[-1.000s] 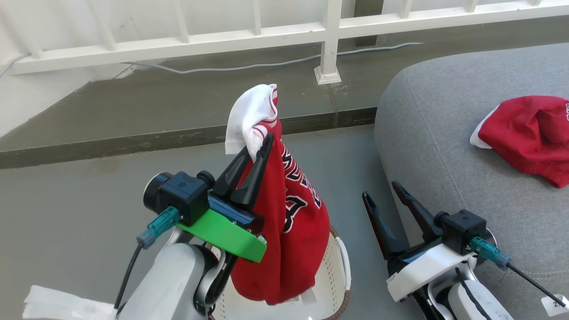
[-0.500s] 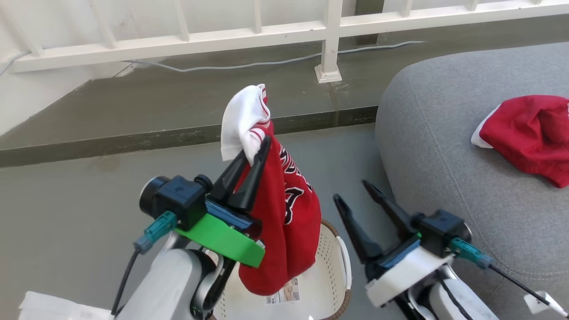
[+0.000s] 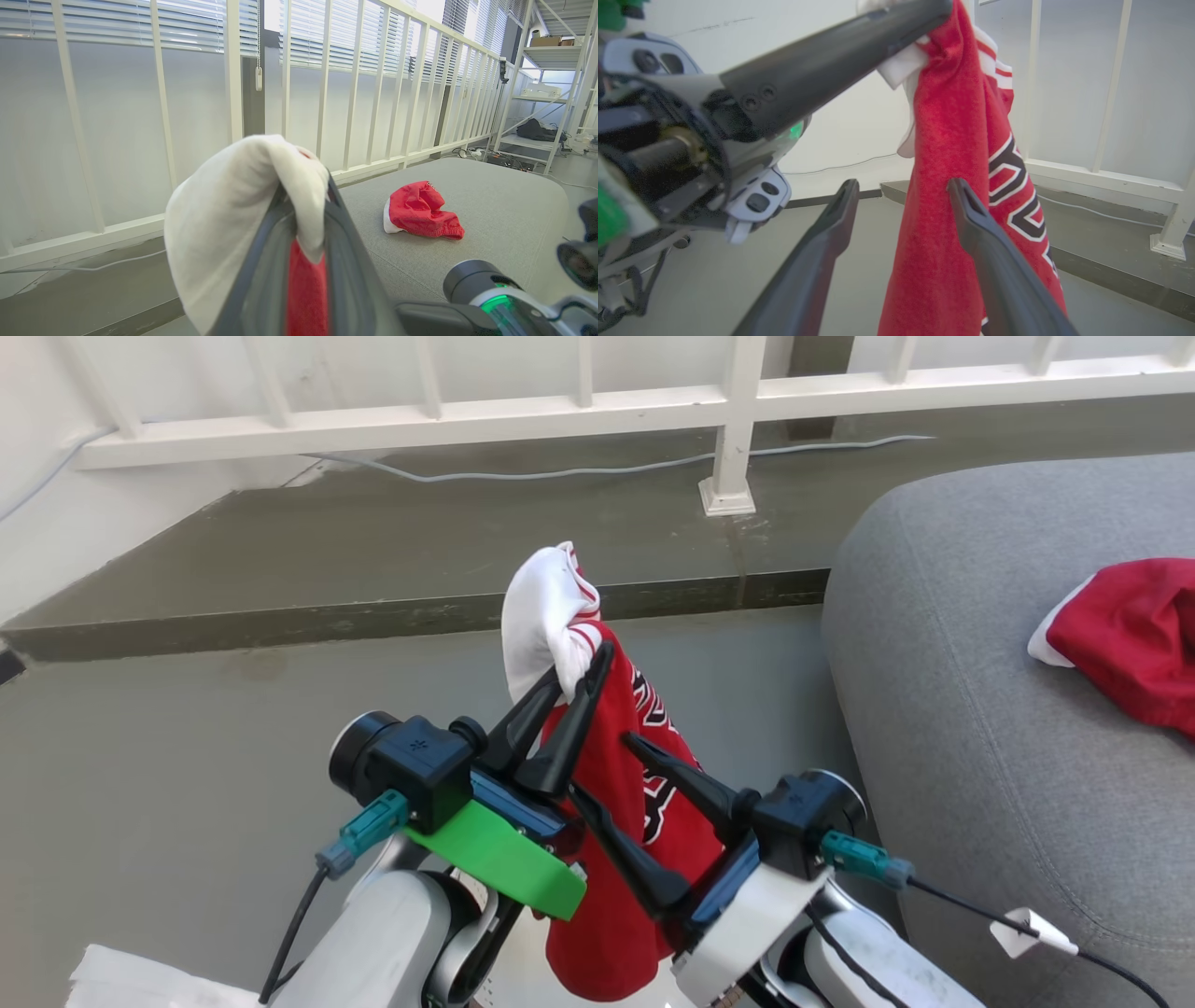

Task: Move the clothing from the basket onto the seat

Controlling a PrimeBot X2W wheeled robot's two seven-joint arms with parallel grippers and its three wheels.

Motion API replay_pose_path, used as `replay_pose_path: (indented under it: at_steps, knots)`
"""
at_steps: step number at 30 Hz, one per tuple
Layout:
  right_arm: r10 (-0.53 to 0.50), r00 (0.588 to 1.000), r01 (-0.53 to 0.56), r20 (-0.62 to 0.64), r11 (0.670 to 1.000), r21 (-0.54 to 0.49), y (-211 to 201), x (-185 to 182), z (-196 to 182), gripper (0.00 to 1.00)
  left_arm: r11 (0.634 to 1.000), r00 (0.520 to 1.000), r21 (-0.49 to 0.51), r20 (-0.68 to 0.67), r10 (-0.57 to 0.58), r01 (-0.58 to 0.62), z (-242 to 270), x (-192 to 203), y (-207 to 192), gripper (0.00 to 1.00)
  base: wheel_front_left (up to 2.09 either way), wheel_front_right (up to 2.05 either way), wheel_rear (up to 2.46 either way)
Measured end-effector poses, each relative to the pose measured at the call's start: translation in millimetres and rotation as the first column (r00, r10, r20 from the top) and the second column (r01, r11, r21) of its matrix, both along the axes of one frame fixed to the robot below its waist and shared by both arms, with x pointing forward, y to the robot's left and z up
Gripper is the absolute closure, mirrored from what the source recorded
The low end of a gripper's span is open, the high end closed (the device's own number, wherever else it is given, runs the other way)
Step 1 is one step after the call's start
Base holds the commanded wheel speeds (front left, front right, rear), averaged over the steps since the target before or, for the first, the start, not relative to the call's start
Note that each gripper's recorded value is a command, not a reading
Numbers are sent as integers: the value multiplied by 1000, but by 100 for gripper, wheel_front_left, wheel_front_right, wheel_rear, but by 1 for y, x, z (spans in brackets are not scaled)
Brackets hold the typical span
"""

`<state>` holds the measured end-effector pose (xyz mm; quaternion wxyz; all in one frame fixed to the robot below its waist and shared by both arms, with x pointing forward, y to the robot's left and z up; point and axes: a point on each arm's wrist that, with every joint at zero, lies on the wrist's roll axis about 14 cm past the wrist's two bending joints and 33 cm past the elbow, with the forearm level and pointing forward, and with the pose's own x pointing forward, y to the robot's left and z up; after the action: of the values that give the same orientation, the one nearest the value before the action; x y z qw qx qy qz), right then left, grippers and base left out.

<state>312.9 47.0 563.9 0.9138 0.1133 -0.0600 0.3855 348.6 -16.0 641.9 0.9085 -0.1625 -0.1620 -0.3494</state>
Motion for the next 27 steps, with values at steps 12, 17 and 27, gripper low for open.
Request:
replay_pose_path:
  at_steps: [12, 17, 27]
  knots:
    - [34, 999, -35, -12, 996, -84, 10, 18, -16, 78, 1000, 1000, -1, 9, -21, 21, 5, -8, -4, 100, 0, 0, 0]
    - [44, 999, -45, -31, 998, -39, 12, 22, -13, 100, 1000, 1000, -4, 10, -24, 24, 6, -9, -4, 100, 0, 0, 0]
    - [63, 997, -64, -44, 998, -6, 17, 26, -11, 100, 999, 999, -15, 1, -38, 38, 8, -10, -5, 100, 0, 0, 0]
